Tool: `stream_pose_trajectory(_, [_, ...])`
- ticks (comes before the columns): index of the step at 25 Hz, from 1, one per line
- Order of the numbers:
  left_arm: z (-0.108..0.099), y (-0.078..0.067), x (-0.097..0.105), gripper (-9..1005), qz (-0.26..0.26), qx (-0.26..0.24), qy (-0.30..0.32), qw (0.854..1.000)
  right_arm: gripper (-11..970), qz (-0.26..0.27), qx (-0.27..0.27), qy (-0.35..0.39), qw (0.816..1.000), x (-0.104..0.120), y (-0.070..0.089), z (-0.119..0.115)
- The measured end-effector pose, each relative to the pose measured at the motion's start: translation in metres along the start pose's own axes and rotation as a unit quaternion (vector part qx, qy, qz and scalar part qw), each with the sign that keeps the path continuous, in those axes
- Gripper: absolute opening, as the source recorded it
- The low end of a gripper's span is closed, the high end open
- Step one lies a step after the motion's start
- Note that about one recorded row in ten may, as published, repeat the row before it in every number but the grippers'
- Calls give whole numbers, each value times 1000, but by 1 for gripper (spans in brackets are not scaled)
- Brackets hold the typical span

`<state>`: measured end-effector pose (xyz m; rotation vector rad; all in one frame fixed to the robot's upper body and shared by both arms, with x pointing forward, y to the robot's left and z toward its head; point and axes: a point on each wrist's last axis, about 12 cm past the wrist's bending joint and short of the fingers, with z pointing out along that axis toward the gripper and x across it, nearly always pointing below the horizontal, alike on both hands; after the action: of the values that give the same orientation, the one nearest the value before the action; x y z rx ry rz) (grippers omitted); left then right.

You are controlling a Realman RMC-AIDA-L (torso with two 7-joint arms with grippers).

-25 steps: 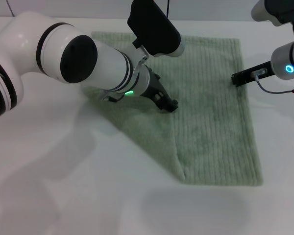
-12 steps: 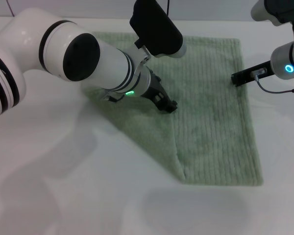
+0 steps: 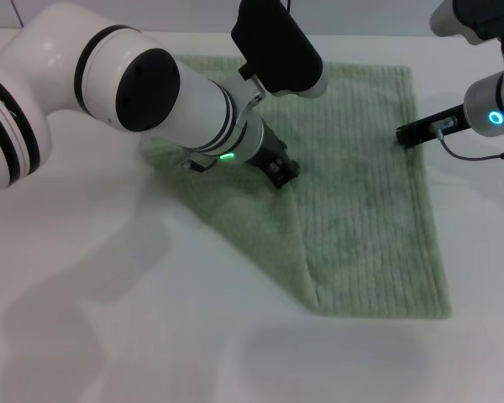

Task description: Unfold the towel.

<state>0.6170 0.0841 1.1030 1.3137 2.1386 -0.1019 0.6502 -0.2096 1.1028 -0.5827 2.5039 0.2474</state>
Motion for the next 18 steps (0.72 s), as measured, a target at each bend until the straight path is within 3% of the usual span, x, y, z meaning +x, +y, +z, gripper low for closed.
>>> stream_pose_trajectory(3, [-1,-1,-2,486,3,2,0,1000,-1,0,0,0,1000,0,0,0])
stream_pose_trajectory(5, [-2,-1,-3,242,4,3,-1,1000,-1,0,0,0,1000,0,0,0])
stream_pose_trajectory(11, [-6,-1,-6,70,7,8,1,1000,-1,0,0,0,1000,0,0,0])
stream_pose_trajectory(18, [-22,-1,-12,53,19,4,-5,1000,-1,0,0,0,1000,0,0,0])
